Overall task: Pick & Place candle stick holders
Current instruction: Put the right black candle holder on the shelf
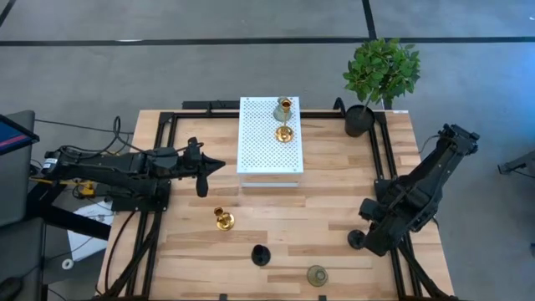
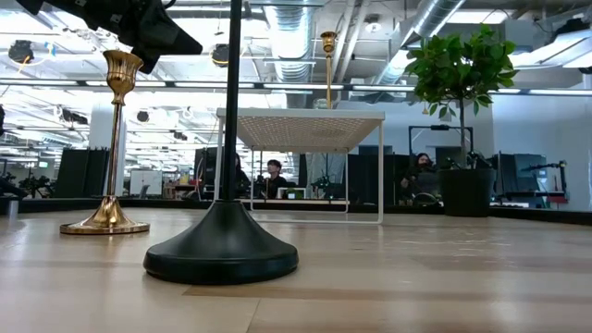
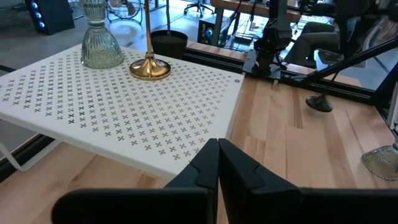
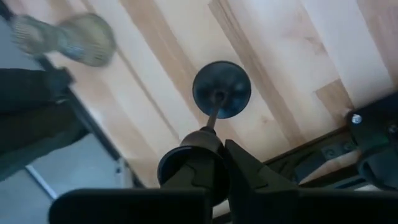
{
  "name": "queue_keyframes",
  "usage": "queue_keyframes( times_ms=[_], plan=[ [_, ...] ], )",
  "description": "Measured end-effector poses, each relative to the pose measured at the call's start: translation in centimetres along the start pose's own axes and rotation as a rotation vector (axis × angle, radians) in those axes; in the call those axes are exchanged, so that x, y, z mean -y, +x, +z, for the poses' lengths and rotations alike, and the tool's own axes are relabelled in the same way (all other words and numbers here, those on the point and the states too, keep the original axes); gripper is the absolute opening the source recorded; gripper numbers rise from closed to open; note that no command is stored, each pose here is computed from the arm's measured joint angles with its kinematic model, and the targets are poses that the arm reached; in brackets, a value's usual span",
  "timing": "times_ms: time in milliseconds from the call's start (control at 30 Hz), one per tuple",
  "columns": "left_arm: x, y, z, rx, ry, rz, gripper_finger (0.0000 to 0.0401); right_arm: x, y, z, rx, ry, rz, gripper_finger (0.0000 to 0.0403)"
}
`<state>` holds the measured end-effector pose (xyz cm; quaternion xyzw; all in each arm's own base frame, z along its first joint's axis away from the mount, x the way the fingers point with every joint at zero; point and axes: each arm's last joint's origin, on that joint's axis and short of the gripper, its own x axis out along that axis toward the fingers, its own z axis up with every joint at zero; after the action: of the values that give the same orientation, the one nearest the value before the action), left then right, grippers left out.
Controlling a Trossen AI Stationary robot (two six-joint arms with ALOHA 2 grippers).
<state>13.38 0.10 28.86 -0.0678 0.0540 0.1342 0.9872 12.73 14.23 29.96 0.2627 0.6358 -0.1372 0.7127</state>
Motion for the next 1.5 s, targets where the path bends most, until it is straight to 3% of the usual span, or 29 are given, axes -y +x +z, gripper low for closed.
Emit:
queue_keyframes(
  times_ms=[333,667,867,1000,1233,1500],
  plan=[
    [0.0,0.0,0.0,0.000,0.000,0.000,0.0008,0.0,-5.0,3.6,0.072,-0.032,0.087,0.0005],
    [0.0,0.0,0.0,0.000,0.000,0.000,0.0008,-0.2,-10.1,10.3,0.142,-0.128,0.053,0.0005],
    [0.0,0.0,0.0,0.000,0.000,0.000,0.0008,-0.9,-12.7,14.9,0.203,-0.232,0.130,0.0005],
    [0.0,0.0,0.0,0.000,0.000,-0.001,0.0008,-0.5,-13.9,17.5,0.271,-0.232,0.137,0.0005],
    [0.0,0.0,0.0,-0.002,0.001,0.000,0.0008,1.5,-14.2,22.4,0.328,-0.126,0.098,0.0005],
    [0.0,0.0,0.0,-0.004,0.001,0.001,0.0008,3.3,-12.4,27.6,0.313,-0.040,0.043,0.0005]
  ],
)
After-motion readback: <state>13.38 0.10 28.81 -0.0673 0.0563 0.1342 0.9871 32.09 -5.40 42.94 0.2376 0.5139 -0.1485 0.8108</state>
